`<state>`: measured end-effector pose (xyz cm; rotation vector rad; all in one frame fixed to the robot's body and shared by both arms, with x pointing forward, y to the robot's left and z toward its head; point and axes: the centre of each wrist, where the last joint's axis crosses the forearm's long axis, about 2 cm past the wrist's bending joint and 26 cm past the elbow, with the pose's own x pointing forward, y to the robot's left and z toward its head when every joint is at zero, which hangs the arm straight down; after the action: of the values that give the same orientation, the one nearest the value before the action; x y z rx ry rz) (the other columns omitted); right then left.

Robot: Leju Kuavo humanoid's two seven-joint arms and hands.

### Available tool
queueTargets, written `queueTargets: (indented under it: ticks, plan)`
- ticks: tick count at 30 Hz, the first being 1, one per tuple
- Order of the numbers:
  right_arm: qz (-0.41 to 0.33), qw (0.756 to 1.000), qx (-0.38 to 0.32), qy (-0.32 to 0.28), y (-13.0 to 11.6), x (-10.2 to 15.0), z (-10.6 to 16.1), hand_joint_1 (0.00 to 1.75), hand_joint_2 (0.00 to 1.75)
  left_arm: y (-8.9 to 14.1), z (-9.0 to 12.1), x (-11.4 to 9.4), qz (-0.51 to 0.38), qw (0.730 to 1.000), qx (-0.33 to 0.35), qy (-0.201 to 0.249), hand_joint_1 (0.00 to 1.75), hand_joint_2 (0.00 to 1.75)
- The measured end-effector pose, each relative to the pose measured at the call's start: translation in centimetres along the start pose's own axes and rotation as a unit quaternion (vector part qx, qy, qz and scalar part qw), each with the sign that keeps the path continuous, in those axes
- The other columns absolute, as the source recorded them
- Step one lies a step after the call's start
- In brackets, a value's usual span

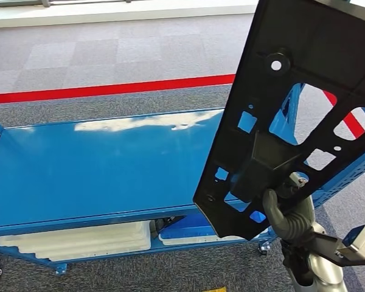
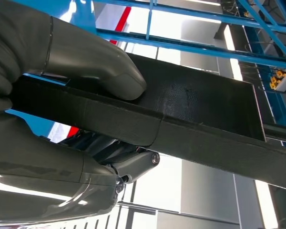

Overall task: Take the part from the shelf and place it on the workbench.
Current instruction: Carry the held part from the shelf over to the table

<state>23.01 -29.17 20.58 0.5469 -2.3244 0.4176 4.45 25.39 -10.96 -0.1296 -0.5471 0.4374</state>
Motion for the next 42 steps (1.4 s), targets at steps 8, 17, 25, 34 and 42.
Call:
queueTargets:
  ticks: [8,17,25,34,42]
  plan:
    - [-0.017,1.0,-0.009,0.005,0.6,-0.2,0.0,1.75,1.75,0.0,0.0,0.0,0.006,1.0,-0.004,0.0,0.0,1.75]
    - [-0.023,1.0,-0.005,0.008,1.0,-0.3,0.1,1.75,1.75,0.0,0.0,0.0,0.003,1.0,0.003,0.005,0.0,1.75]
    - [-0.031,0.999,0.006,0.004,1.2,-0.3,-0.3,1.75,1.75,0.1,0.0,0.0,0.001,1.0,0.009,0.013,0.0,1.75]
    - [-0.039,0.999,0.019,0.008,1.0,-0.4,-0.7,1.75,1.75,0.1,0.0,0.0,0.001,1.0,0.009,0.014,0.0,1.75]
    - [-0.032,0.999,0.016,0.009,1.0,-0.6,-1.1,1.75,1.75,0.1,0.0,0.0,0.002,1.0,0.009,0.013,0.0,1.75]
